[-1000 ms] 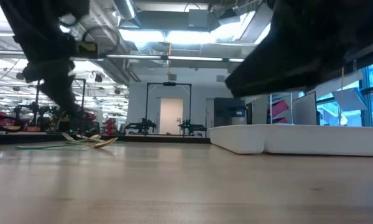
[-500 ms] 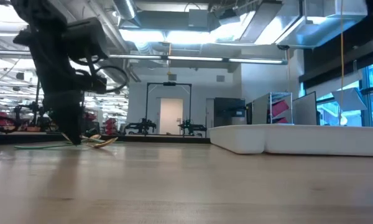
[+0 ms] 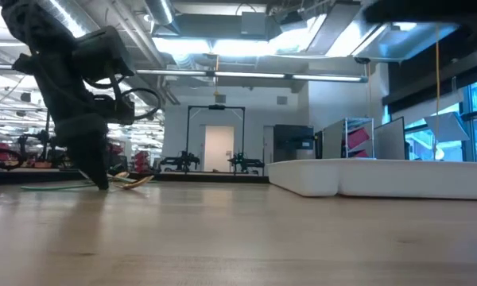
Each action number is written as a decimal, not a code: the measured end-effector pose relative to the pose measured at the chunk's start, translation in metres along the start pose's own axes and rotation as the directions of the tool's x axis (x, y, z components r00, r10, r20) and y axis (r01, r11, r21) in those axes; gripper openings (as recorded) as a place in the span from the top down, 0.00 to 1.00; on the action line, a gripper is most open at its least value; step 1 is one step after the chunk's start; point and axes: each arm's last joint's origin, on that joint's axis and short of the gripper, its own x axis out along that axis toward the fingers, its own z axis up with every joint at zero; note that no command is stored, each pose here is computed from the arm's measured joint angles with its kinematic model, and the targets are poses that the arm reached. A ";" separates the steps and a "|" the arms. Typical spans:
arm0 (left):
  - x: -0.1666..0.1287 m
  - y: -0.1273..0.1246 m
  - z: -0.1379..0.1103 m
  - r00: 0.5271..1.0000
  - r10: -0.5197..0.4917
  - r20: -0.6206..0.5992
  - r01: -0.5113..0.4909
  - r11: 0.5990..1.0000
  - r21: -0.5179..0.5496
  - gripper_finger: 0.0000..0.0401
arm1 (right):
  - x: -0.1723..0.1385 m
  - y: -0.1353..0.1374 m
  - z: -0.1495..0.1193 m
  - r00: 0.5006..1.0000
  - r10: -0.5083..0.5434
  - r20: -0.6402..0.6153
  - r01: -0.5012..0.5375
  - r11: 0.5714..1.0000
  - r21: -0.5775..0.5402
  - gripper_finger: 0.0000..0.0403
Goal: Sort silverware
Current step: Put the green spoon into the silverware tray
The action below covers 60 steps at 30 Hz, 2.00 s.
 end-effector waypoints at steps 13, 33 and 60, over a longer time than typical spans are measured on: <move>-0.044 -0.084 0.024 0.686 -0.357 0.634 0.350 0.926 0.144 0.99 | 0.068 -0.026 -0.010 0.988 -0.093 -0.120 0.099 0.994 0.047 0.56; -0.039 -0.160 0.016 0.303 -0.356 0.884 0.253 0.924 0.285 0.99 | 0.159 -0.024 0.011 0.990 0.010 0.139 -0.022 0.996 0.088 0.56; -0.040 -0.166 0.012 0.321 -0.299 0.899 0.113 0.954 0.277 0.83 | 0.146 -0.024 0.012 0.972 -0.186 0.145 0.166 0.976 0.141 0.98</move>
